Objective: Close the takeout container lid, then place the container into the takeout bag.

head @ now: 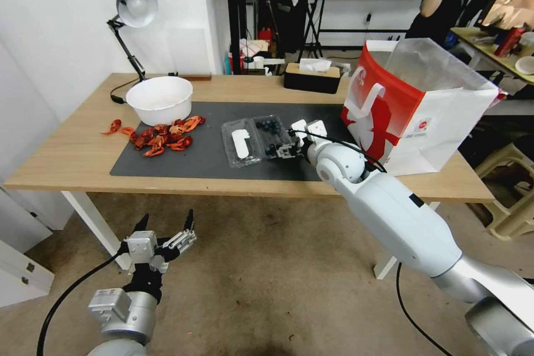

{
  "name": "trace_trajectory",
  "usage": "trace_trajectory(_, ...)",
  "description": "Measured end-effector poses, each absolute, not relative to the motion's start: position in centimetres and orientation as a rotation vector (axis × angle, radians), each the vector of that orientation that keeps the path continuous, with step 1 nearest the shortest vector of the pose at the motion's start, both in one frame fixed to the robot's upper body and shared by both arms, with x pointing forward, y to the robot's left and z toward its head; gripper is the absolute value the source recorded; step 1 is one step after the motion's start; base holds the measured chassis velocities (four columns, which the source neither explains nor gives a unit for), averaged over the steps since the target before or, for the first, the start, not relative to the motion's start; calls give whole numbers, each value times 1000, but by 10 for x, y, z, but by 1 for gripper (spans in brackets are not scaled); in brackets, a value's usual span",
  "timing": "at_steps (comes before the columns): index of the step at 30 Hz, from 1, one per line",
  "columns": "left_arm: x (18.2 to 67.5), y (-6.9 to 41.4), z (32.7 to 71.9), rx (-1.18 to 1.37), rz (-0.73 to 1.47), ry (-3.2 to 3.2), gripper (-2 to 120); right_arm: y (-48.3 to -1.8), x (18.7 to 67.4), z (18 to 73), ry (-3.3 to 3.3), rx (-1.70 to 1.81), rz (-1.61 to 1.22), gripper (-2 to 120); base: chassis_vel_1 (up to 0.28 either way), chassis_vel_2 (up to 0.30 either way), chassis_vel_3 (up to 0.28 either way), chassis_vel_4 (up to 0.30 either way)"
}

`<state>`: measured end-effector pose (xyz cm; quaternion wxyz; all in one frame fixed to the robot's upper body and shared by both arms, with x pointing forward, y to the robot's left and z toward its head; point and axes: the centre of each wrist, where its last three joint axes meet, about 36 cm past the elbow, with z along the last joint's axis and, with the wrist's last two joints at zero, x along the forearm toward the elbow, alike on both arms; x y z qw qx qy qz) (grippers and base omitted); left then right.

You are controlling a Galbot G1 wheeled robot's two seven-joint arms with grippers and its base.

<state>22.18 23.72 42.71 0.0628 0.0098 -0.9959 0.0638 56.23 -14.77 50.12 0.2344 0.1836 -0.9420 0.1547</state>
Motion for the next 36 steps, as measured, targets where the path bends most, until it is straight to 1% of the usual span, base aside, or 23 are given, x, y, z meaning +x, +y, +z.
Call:
trace_trajectory(20, 217, 233, 429, 35, 181, -3020, 100, -145, 539, 499, -2584, 549, 385, 100, 0, 0, 0, 0)
trace_trajectory(25, 217, 232, 433, 28, 191, -3036, 100, -151, 531, 513, -2643, 542, 296, 100, 0, 0, 0, 0)
trace_trajectory(27, 217, 233, 433, 27, 196, -3042, 100, -158, 521, 521, -2718, 529, 225, 100, 0, 0, 0, 0)
trace_trajectory(28, 217, 233, 433, 26, 200, -3044, 100, -165, 504, 521, -2827, 539, 121, 100, 0, 0, 0, 0)
trace_trajectory(29, 217, 233, 433, 26, 200, -3044, 100, -165, 504, 521, -2827, 539, 121, 100, 0, 0, 0, 0)
trace_trajectory(31, 219, 233, 433, 24, 205, -3047, 100, -173, 481, 512, -2938, 544, 15, 100, 0, 0, 0, 0)
trace_trajectory(32, 220, 233, 434, 19, 213, -3050, 100, -178, 462, 501, -2981, 535, -53, 100, 0, 0, 0, 0)
trace_trajectory(33, 220, 233, 434, 19, 213, -3050, 100, -178, 462, 501, -2981, 535, -53, 100, 0, 0, 0, 0)
trace_trajectory(35, 221, 233, 434, 2, 233, -3053, 100, -189, 429, 481, -3059, 497, -164, 100, 0, 0, 0, 0)
trace_trajectory(36, 221, 233, 434, 2, 233, -3053, 100, -189, 429, 481, -3059, 497, -164, 100, 0, 0, 0, 0)
